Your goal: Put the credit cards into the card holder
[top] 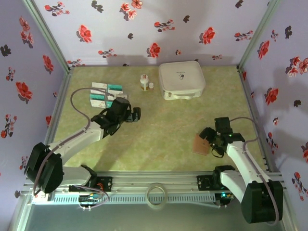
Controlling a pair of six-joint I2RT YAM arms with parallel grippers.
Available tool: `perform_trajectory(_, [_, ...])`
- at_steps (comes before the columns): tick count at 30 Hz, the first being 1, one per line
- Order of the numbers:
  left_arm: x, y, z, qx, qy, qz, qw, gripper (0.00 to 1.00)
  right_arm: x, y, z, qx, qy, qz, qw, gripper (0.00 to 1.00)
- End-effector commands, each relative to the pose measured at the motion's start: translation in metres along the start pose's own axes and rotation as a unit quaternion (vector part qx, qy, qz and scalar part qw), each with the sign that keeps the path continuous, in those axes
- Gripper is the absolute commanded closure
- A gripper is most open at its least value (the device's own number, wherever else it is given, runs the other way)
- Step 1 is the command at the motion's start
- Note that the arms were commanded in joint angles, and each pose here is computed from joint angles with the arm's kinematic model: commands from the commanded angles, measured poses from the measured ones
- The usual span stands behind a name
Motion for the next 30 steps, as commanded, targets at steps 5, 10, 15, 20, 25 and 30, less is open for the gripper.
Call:
perform_trajectory(5, [0.006, 0.0, -0.006, 0.005, -0.021, -0.005, 1.0, 0.0, -0.016, 0.009, -0.004, -0.01, 0.017, 0.022, 1.0, 0.09])
perform_trajectory(10, [0.005, 0.001, -0.008, 0.002, -0.022, -0.004, 1.0, 0.0, -0.02, 0.014, 0.004, 0.007, 0.02, 0.028, 0.999, 0.08])
perform_trajectory(15, [0.003, 0.003, -0.01, 0.001, -0.02, 0.001, 1.0, 0.0, -0.02, 0.018, 0.017, 0.028, 0.02, 0.033, 0.999, 0.08])
perform_trajectory(20, [0.0, 0.004, -0.01, -0.001, -0.022, 0.007, 1.0, 0.0, -0.021, 0.021, 0.032, 0.043, 0.011, 0.037, 0.998, 0.08])
perform_trajectory(25, [-0.002, 0.005, -0.01, -0.001, -0.024, 0.01, 1.0, 0.0, -0.021, 0.022, 0.056, 0.058, -0.013, 0.036, 0.998, 0.08])
perform_trajectory(30, [-0.002, 0.004, -0.01, -0.002, -0.027, 0.011, 1.0, 0.0, -0.023, 0.022, 0.088, 0.069, -0.047, 0.037, 0.996, 0.08])
Point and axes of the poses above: each hand's point on the last joint's axis, 136 mm out from that joint toward the fingers, its own y axis out along the fingers, its own z axis along the line the jaws close on, x = y × z, the point moved 5 cm from there along -y, back along the fingers, and after that the axes turned 4 degrees about -y, right-handed, at the moved point
